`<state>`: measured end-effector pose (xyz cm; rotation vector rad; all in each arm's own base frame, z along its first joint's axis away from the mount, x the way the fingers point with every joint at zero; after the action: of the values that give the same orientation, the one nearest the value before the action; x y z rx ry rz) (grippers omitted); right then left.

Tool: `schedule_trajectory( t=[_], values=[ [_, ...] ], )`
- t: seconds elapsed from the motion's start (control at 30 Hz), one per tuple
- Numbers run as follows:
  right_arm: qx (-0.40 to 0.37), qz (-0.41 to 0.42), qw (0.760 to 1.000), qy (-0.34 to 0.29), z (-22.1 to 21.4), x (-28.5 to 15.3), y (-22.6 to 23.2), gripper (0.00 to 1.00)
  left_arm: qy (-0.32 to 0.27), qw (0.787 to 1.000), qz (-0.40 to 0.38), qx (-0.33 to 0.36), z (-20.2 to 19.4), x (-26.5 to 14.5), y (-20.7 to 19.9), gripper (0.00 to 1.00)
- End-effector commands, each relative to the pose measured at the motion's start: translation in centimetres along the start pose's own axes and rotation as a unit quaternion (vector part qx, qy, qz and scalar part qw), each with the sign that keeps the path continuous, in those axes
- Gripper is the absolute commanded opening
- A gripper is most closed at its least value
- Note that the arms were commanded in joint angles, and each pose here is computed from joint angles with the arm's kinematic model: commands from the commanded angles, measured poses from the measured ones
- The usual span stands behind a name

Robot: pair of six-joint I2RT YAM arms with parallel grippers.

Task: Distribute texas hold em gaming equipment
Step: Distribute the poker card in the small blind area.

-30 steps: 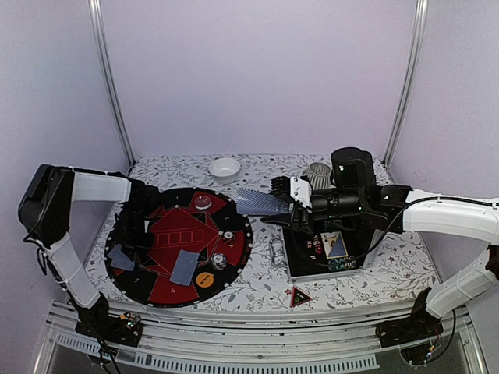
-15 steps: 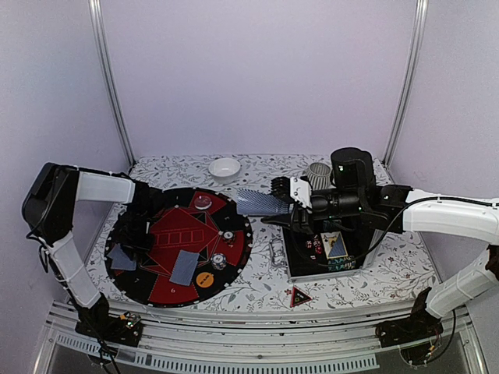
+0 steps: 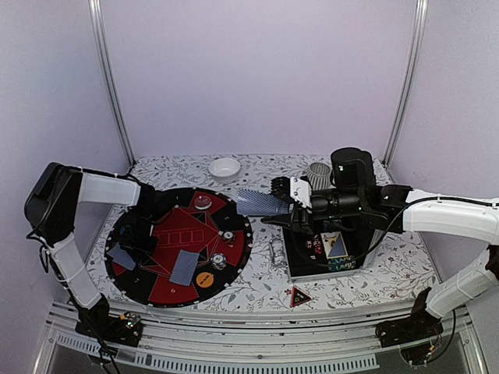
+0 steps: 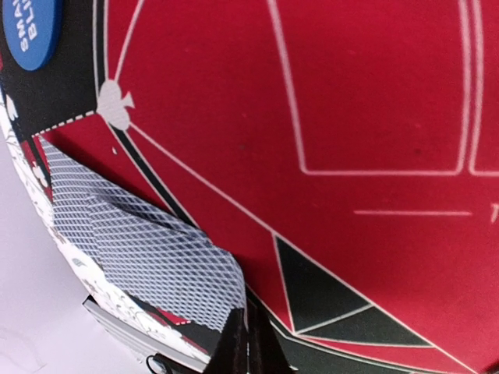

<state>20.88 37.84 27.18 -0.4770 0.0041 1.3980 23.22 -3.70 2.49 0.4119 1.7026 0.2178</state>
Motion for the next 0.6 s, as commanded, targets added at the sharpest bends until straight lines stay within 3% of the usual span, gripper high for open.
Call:
schedule_trajectory(
  t=[0.0, 0.57],
  values=[
    [-0.001, -0.007, 1.0, -0.011, 1.1, -0.2, -0.4, 0.43, 0.0, 1.0, 0.015, 0.016, -0.3, -0.2, -0.4, 0.02],
    [-0.001, -0.01, 1.0, -0.009, 1.0, -0.5, -0.5, 0.43, 0.018, 0.998, 0.049, 0.02, 0.2, 0.9, 0.2, 0.04]
  ],
)
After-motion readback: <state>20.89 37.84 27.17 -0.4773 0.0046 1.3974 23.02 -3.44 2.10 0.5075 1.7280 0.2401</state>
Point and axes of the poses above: each gripper's point midway between its finger pads, its own x axis out along the fingers, its own y axis along the line the jaws close on, z = x × y, the point moved 1 cm from there along -x, back along the fingers, and after that the axes turned 6 degrees about x, right-handed, at the moved point
